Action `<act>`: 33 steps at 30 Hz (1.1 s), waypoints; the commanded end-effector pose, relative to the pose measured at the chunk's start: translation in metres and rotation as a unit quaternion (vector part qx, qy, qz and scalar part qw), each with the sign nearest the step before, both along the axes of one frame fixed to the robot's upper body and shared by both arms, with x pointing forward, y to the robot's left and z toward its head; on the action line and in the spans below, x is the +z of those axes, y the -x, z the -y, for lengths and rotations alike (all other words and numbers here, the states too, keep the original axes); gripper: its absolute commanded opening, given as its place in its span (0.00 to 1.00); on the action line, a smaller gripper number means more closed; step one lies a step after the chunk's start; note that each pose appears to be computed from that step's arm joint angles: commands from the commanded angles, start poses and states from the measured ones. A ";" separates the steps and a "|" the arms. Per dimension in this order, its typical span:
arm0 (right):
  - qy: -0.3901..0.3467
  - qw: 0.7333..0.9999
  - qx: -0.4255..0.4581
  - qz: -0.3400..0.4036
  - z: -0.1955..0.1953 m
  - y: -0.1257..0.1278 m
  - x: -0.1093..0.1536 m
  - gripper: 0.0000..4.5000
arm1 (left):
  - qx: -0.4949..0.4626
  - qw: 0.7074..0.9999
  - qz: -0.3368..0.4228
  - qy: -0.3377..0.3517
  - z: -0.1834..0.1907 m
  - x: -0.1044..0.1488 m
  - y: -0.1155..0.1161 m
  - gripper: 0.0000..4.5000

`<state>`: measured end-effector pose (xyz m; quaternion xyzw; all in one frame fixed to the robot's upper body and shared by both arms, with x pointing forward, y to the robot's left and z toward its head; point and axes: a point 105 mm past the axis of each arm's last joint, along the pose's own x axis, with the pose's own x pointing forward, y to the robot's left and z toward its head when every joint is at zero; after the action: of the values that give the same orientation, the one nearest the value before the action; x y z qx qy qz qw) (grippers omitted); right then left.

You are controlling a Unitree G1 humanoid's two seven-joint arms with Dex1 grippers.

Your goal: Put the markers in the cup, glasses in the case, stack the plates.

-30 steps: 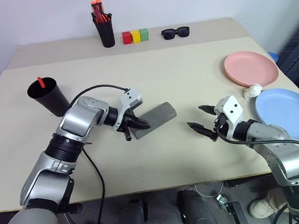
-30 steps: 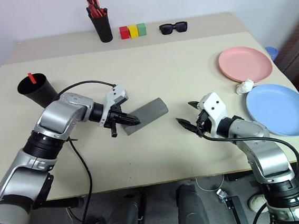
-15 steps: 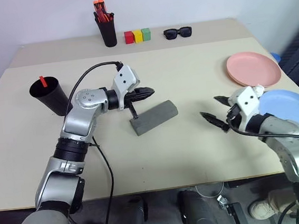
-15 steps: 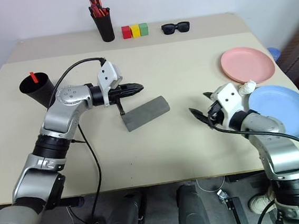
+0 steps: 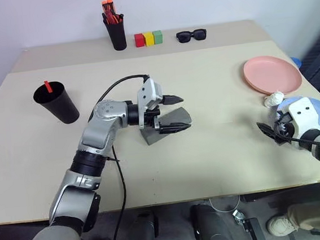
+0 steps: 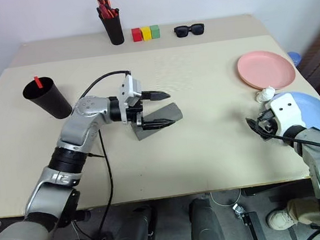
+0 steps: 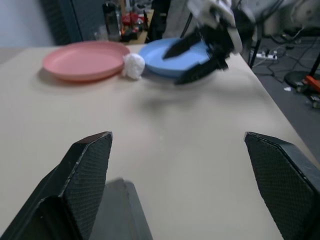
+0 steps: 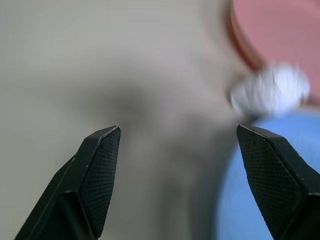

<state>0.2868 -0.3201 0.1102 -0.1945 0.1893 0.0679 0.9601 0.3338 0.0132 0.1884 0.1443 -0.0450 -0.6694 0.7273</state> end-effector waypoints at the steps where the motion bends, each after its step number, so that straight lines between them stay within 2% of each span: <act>1: 0.024 0.999 -0.039 -0.006 0.024 0.007 0.004 0.83 | -0.009 1.000 0.019 0.008 0.016 0.006 0.001 0.99; 7: 0.022 0.996 -0.087 -0.022 0.043 0.010 -0.001 0.83 | -0.020 0.999 0.032 0.012 0.031 0.004 0.009 0.99; 10: 0.013 0.995 -0.096 -0.028 0.046 0.009 -0.005 0.66 | -0.018 0.999 0.035 0.011 0.030 0.002 0.009 1.00; 16: 0.010 0.995 -0.094 -0.013 0.042 0.002 -0.001 0.01 | -0.010 0.999 0.037 0.012 0.027 0.004 0.007 1.00; 20: 0.031 0.994 -0.103 0.000 0.043 0.000 0.007 0.01 | -0.003 0.999 0.040 0.014 0.027 0.005 0.005 1.00; 25: 0.080 0.987 -0.135 0.039 0.055 -0.005 0.039 0.01 | 0.005 0.999 0.042 0.012 0.026 0.004 0.004 1.00; 28: 0.117 0.982 -0.129 0.073 0.056 -0.019 0.063 0.01 | 0.012 0.999 0.043 0.009 0.025 0.001 0.003 1.00; 33: 0.131 0.979 -0.106 0.119 0.051 -0.052 0.096 0.01 | 0.025 0.999 0.043 0.013 0.027 0.001 0.001 1.00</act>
<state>0.3345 -0.3686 0.1944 -0.2820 0.1168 -0.0797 0.9489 0.3358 -0.0111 0.1782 0.1582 -0.0561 -0.6453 0.7453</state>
